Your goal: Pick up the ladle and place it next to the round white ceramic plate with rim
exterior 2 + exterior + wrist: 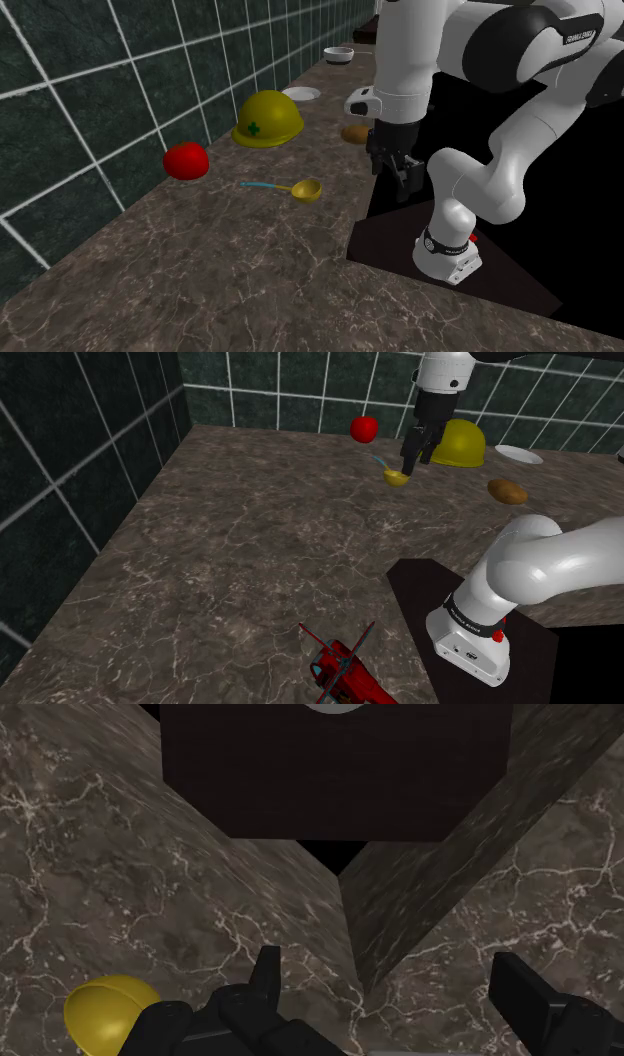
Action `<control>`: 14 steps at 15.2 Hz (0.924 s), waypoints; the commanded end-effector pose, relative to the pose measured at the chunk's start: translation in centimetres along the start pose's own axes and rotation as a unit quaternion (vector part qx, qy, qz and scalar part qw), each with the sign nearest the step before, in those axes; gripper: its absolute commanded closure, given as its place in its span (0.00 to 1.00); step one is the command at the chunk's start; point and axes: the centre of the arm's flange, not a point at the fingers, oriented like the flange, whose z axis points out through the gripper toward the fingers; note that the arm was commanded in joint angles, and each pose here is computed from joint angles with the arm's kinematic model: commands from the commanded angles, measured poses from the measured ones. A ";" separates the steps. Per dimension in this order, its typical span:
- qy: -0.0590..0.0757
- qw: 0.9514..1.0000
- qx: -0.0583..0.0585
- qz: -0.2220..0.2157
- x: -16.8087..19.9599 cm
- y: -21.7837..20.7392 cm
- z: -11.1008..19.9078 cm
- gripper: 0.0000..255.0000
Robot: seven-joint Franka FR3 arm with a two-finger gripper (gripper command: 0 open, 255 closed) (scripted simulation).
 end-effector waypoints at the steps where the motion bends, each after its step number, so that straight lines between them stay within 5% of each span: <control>1: 0.000 1.000 0.000 0.000 0.0 0.0 0.0 0.00; 7: 0.008 0.996 0.028 0.086 5.4 5.9 2.2 0.00; 14: 0.018 0.981 0.061 0.185 10.3 13.6 5.2 0.00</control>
